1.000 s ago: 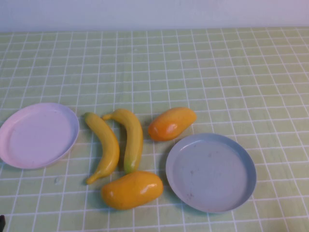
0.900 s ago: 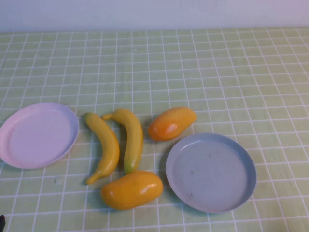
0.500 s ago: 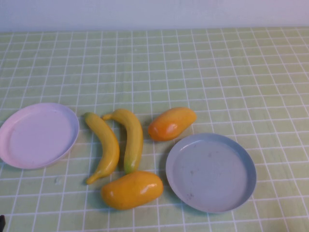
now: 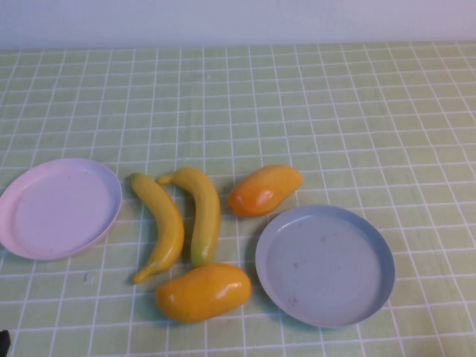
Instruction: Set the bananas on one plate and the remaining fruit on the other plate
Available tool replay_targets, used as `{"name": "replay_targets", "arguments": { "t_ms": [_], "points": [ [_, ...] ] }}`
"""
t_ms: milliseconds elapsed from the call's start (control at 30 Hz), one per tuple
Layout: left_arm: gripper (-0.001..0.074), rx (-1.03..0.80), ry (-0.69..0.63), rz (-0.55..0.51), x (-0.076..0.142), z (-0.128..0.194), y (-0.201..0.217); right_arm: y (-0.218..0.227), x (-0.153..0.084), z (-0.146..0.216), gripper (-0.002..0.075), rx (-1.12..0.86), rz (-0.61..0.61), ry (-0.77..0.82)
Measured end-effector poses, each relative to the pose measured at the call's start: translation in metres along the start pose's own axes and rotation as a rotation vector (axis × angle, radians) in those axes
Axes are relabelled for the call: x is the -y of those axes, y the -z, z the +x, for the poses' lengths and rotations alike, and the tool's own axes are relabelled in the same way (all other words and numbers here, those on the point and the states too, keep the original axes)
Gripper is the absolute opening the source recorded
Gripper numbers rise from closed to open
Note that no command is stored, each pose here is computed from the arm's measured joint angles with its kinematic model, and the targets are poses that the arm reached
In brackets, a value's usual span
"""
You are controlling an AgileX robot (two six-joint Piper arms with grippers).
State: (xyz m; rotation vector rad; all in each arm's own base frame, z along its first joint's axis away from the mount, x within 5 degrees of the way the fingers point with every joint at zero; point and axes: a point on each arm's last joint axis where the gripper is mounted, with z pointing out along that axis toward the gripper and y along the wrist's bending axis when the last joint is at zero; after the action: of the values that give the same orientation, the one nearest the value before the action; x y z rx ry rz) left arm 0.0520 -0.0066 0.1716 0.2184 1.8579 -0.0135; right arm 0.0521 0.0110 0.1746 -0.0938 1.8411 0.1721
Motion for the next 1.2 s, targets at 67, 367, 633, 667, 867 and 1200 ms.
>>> {"name": "replay_targets", "arguments": {
  "t_ms": [67, 367, 633, 667, 867, 1200],
  "points": [
    [-0.0003, 0.012, 0.064, 0.024, 0.002, -0.001, 0.000, 0.000, 0.000, 0.000, -0.0017, 0.000, 0.000, 0.000],
    [-0.0003, 0.109, 0.346, 0.096, 0.007, -0.011, 0.001, 0.000, 0.000, 0.000, -0.0017, 0.000, 0.000, 0.000],
    [-0.0003, 0.233, 0.599, 0.130, 0.005, -0.023, 0.003, 0.000, 0.000, 0.000, -0.0017, 0.000, 0.000, 0.000],
    [-0.0003, 0.242, 0.607, 0.128, 0.004, -0.024, 0.003, 0.000, 0.000, 0.000, -0.0017, 0.000, 0.000, 0.000],
    [-0.0003, 0.267, 0.740, 0.140, 0.003, -0.026, 0.004, 0.000, 0.000, 0.000, -0.0017, 0.000, 0.000, 0.000],
    [-0.0003, -0.134, 0.635, 0.268, 0.016, -0.089, 0.000, 0.000, 0.000, 0.000, -0.0017, 0.000, 0.000, 0.000]
  ]
}}
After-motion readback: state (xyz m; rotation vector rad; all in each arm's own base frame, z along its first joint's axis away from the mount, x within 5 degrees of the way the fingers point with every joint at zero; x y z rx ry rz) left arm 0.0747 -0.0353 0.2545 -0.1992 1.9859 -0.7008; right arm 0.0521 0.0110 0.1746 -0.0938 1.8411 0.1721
